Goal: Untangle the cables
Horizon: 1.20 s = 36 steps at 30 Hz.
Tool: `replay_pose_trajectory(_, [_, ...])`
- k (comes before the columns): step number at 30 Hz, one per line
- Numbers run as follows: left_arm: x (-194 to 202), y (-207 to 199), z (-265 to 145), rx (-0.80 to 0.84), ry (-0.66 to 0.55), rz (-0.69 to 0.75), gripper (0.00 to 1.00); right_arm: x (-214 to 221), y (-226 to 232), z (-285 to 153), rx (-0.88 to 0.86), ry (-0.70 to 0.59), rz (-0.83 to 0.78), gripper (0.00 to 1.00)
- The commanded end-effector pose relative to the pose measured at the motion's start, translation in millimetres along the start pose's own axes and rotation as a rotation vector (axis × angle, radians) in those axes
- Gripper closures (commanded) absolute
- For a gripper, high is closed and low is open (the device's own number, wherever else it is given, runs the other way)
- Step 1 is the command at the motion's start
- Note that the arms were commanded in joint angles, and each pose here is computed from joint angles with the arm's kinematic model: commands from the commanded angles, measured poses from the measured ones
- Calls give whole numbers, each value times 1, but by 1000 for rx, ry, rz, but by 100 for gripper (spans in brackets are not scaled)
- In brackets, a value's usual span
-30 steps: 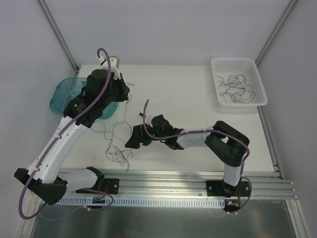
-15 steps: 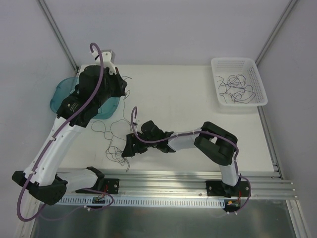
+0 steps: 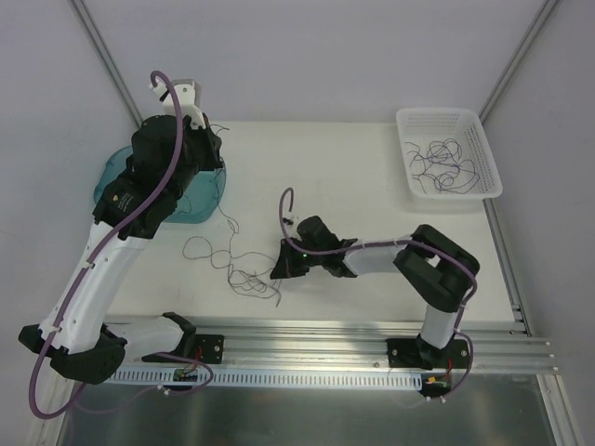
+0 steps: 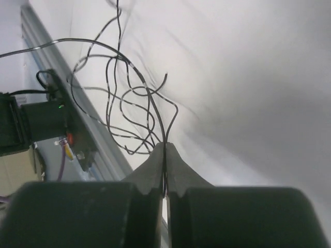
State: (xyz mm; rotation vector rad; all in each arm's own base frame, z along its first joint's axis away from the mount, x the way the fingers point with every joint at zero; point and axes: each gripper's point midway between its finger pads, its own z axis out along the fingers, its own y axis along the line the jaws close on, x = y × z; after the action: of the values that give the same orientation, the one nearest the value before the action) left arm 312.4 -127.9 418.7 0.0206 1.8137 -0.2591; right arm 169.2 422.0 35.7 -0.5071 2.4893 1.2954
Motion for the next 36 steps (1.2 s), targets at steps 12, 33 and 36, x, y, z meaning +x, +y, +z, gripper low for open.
replay_pose_trajectory(12, [10,-6,-6,49,21,-6,100,-65,-85,-219,680,-47,-306,75])
replay_pose_trajectory(33, [13,-19,-25,151,24,-53,100,-43,-82,-168,468,-26,-285,46])
replay_pose_trajectory(36, [15,-18,-26,147,25,-51,100,-38,-89,-158,460,-1,-278,50])
